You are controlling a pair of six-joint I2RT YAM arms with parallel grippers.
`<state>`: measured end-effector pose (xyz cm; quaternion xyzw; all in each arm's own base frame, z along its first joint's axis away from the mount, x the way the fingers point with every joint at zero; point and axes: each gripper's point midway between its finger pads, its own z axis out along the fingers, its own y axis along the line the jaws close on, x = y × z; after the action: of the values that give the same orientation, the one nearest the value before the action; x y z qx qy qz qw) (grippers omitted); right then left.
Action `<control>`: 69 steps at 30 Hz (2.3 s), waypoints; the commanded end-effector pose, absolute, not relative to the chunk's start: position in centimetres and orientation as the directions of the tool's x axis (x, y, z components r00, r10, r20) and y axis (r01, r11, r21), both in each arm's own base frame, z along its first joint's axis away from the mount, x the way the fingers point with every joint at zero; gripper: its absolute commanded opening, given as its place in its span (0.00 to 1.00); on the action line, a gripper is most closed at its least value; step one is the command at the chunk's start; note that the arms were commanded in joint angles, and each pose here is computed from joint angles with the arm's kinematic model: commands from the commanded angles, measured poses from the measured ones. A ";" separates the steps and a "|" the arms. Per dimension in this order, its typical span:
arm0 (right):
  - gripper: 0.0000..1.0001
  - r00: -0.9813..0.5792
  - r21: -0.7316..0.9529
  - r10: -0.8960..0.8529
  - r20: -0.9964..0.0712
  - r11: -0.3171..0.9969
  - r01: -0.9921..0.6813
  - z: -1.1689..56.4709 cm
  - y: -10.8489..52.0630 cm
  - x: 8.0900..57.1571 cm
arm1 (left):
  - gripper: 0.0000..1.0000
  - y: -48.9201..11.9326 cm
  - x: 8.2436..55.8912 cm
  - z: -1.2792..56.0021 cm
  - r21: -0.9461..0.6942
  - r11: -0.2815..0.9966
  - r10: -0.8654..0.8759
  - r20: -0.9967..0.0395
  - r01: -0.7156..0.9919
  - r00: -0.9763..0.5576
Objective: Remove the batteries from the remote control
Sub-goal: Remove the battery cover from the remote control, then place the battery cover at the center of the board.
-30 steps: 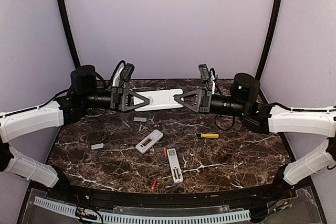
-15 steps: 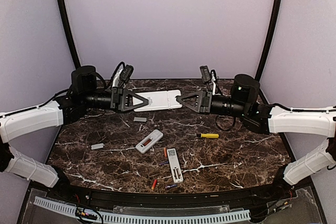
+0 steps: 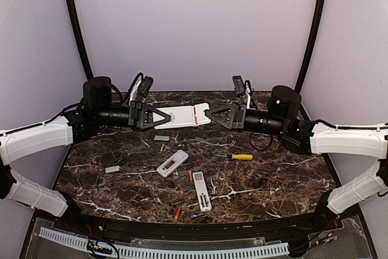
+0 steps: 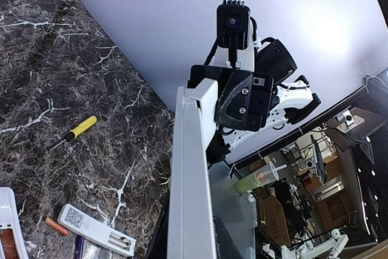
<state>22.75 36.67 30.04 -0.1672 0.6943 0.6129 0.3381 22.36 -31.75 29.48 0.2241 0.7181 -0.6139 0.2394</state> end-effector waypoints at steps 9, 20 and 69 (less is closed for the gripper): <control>0.00 -0.687 0.720 0.215 -0.694 0.215 -0.660 30.8 35.3 23.1 | 0.00 -27.8 26.0 26.8 -0.760 0.331 -0.055 -0.606 0.559 -0.793; 0.00 -0.776 0.725 0.120 -0.619 0.468 -0.505 21.1 35.1 25.5 | 0.00 -19.7 30.6 25.1 -0.659 0.524 -0.076 -0.668 0.540 -0.741; 0.41 -0.914 0.633 -0.107 -0.390 0.691 -0.351 6.9 37.3 28.8 | 0.00 -16.7 32.2 23.6 -0.674 0.547 -0.123 -0.652 0.497 -0.748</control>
<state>28.96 36.54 6.09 -0.1001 0.9050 0.3847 0.1516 32.44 -16.32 22.52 0.0981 0.8250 -0.4490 0.3289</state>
